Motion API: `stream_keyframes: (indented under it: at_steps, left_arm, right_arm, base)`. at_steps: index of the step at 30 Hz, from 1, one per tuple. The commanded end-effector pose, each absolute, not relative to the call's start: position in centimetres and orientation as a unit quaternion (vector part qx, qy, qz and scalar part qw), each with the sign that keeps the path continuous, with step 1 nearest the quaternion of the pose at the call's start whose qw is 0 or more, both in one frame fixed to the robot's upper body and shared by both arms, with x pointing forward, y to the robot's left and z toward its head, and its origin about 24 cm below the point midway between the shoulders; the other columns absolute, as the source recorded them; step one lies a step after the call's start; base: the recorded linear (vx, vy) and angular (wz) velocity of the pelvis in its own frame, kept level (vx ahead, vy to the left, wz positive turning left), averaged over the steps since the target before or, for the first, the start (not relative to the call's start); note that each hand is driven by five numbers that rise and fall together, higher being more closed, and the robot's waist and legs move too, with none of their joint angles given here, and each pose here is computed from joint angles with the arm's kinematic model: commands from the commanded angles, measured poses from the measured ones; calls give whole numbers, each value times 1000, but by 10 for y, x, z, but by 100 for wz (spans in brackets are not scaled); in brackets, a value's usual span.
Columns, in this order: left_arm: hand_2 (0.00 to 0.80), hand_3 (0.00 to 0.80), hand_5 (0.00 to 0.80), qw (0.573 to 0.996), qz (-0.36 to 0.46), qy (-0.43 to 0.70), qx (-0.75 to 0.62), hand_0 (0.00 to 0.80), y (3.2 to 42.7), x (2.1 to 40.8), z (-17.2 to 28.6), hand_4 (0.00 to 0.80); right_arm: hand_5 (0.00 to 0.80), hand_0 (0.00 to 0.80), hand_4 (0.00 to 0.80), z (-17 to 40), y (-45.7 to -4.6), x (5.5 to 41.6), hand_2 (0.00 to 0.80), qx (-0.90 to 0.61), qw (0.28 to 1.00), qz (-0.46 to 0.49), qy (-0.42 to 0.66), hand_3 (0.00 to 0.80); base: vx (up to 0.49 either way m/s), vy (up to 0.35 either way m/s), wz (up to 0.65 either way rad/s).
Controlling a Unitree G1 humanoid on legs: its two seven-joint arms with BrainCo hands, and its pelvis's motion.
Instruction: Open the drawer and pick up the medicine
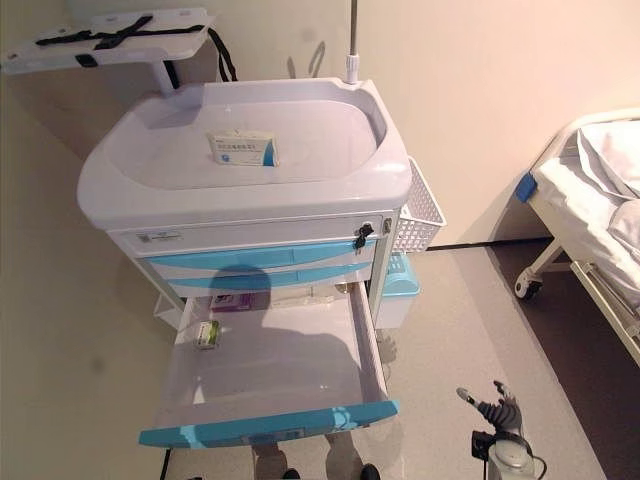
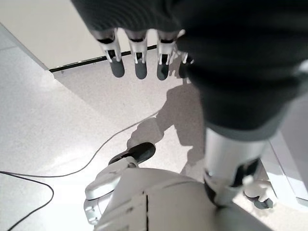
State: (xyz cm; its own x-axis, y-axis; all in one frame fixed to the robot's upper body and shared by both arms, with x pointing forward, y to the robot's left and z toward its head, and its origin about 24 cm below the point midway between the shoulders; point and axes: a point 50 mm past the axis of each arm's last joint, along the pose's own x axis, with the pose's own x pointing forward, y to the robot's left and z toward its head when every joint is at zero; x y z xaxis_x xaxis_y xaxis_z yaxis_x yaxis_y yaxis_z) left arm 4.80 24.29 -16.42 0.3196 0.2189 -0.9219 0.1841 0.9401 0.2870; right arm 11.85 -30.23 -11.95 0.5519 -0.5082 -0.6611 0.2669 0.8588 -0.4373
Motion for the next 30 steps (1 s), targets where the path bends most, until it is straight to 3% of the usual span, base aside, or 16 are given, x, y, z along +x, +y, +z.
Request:
stream_keyframes:
  at_steps: [1, 10, 14, 18, 30]
  left_arm:
    - [0, 0, 0, 792, -9, 576, 204, 0, 246, 56, -163, 0]
    - [0, 0, 0, 810, -7, 547, 211, 0, 246, 77, -159, 0]
    - [0, 0, 0, 832, -6, 509, 221, 0, 245, 102, -152, 0]
    - [0, 0, 0, 845, -58, 447, 288, 0, 240, 134, -141, 0]
    - [0, 0, 0, 858, -113, 309, 395, 0, 236, 189, -104, 0]
  right_arm:
    - [0, 0, 0, -120, -300, 126, 0, -190, 866, -172, 430, 0]
    - [0, 0, 0, -136, -288, 112, 0, -239, 828, -93, 499, 0]
    - [0, 0, 0, -131, -287, 130, 0, -247, 840, -91, 475, 0]
    - [0, 0, 0, -121, -287, 152, 0, -262, 855, -87, 440, 0]
    - [0, 0, 0, -111, -291, 169, 0, -288, 861, -84, 410, 0]
  base:
    - [0, 0, 0]
    - [-51, 1, 0]
    - [-157, 2, 1]
    - [-160, 11, 2]
    - [-53, 35, 11]
